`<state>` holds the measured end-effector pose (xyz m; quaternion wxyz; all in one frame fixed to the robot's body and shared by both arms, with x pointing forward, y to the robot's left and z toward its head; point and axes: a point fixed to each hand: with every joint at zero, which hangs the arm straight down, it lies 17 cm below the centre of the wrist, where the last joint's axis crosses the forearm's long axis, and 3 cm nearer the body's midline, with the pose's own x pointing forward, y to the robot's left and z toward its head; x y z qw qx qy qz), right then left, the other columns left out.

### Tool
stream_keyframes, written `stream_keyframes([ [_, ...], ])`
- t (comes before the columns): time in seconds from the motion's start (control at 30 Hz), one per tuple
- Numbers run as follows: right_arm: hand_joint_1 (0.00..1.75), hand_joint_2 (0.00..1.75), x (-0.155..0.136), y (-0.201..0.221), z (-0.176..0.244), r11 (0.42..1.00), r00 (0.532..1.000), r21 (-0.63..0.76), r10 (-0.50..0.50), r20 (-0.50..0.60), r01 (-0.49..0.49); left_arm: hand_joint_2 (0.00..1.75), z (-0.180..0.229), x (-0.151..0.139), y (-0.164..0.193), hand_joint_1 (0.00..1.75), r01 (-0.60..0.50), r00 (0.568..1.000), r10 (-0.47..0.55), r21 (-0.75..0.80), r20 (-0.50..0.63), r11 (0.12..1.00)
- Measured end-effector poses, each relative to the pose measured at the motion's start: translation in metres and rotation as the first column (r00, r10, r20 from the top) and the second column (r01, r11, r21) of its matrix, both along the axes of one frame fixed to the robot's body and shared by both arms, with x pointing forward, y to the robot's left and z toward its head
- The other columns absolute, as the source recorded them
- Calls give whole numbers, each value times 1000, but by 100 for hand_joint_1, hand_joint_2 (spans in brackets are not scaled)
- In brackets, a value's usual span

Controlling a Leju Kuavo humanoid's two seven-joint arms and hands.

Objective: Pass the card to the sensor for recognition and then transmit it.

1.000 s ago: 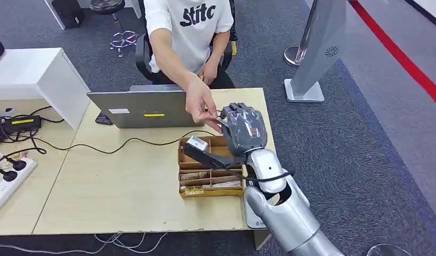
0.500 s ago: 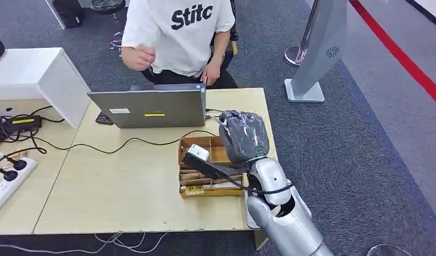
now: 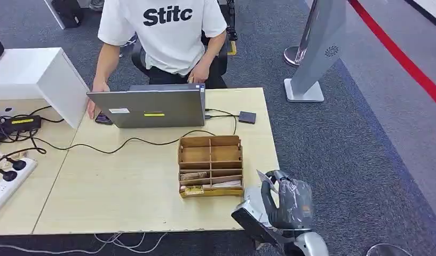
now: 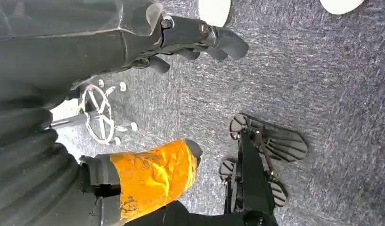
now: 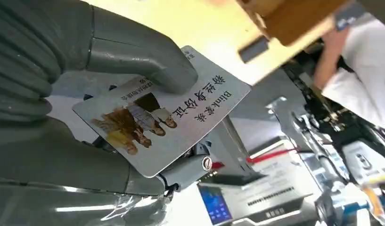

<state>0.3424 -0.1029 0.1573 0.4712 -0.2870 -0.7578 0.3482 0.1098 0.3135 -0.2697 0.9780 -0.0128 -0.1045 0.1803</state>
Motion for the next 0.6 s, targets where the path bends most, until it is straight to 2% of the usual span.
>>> stream_keyframes([
  [0.17,175,175,-8,-37,-65,997,991,-64,-46,-122,38,175,-1,-4,0,0,-9,1000,9,0,-7,1000],
  [0.33,175,175,-18,-48,-109,993,975,-111,-59,-213,36,175,-1,-4,0,0,-6,1000,6,-3,-8,1000],
  [0.6,175,175,-28,-49,-144,990,955,-136,-60,-291,21,175,-1,-5,-1,0,-3,1000,3,-3,-9,1000],
])
